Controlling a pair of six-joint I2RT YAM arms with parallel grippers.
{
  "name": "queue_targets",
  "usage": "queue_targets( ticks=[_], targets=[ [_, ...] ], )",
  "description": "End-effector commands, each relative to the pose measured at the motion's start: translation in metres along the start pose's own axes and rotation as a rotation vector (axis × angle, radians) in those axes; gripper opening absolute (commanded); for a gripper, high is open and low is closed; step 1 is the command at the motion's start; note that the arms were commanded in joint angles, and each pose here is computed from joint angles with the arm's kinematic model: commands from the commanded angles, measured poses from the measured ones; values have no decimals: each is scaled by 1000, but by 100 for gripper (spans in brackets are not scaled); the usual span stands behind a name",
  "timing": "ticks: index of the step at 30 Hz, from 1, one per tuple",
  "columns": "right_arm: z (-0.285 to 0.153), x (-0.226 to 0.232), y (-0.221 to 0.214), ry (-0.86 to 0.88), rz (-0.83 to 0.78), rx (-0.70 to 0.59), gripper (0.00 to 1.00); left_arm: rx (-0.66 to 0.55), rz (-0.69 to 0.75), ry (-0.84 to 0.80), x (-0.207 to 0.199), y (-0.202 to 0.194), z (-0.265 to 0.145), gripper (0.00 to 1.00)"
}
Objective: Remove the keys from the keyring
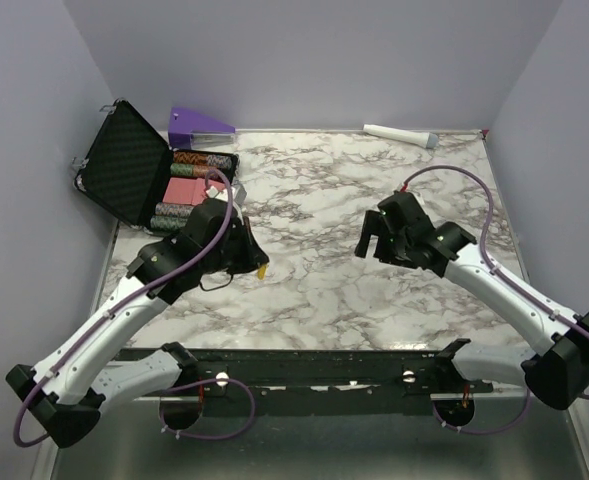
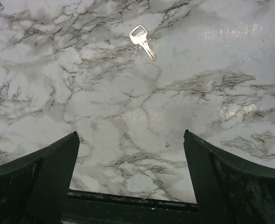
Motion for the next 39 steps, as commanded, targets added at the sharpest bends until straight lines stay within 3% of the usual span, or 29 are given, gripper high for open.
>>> queue_targets(
  ticks=[1, 12, 25, 39],
  targets=[
    [-19, -10, -8, -3, 57, 32, 99, -41, 50, -20, -9, 20, 15, 0],
    [-58, -37, -13, -13, 105, -10, 99, -11, 147, 51, -14, 53, 52, 0],
    [-69, -44, -14, -1, 143, -36, 99, 39, 201, 173, 0, 122, 83, 0],
    [-74, -46, -21, 20, 149, 9, 99, 84, 178, 170, 12, 112, 127, 0]
  ],
)
Point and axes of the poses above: each gripper's point midway between its finger pads, its own z axis out along the fingers, its own x axis along the line the jaws close on, y = z × x, the point moved 9 cm from there along -z, back along the fingers, and after that the axes turned 13 degrees about z, right-handed, at the moved point
